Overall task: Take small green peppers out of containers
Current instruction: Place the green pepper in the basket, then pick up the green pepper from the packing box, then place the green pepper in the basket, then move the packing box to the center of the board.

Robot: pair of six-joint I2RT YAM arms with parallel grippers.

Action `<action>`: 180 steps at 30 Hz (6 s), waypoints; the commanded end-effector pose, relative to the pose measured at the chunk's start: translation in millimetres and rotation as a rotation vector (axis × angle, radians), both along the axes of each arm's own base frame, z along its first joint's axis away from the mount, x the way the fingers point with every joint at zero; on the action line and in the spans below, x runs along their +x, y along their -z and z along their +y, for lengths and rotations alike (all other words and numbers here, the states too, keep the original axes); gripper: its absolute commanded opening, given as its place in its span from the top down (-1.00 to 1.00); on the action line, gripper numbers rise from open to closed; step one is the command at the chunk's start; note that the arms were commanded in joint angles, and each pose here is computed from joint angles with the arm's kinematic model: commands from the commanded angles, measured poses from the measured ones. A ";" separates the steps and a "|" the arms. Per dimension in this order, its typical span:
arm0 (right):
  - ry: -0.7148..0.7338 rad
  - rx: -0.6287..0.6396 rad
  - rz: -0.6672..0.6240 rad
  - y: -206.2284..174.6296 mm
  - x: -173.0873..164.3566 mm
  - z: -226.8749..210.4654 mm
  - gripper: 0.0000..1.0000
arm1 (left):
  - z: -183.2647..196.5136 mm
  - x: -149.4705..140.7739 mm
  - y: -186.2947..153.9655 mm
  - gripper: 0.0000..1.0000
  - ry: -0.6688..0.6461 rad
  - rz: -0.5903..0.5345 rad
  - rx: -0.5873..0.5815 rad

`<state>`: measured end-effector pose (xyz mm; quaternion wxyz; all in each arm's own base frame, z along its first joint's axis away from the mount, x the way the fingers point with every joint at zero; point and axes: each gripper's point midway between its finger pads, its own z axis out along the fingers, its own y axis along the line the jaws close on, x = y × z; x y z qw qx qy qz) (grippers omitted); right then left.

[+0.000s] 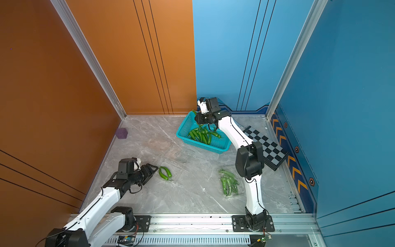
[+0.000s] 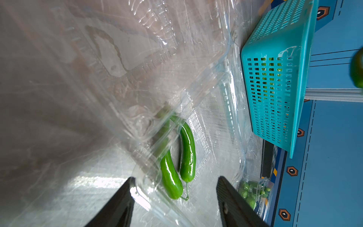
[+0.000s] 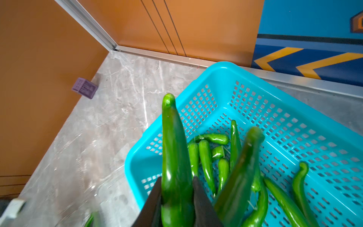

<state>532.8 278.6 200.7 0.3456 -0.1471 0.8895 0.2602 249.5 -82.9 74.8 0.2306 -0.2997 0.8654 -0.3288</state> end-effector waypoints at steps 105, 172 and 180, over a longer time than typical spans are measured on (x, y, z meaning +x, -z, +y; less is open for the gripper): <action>-0.573 -0.419 0.205 137.6 -256.3 180.7 0.68 | -3.4 -5.9 2.2 -0.37 0.044 -0.045 -0.030; 0.085 -0.235 0.059 16.6 3.9 -56.7 -0.07 | -86.0 51.9 -4.6 -0.38 0.308 0.011 0.017; 0.158 -0.222 0.099 1.6 -64.6 -84.9 -0.12 | -71.8 27.0 -11.7 -0.40 0.297 0.055 0.070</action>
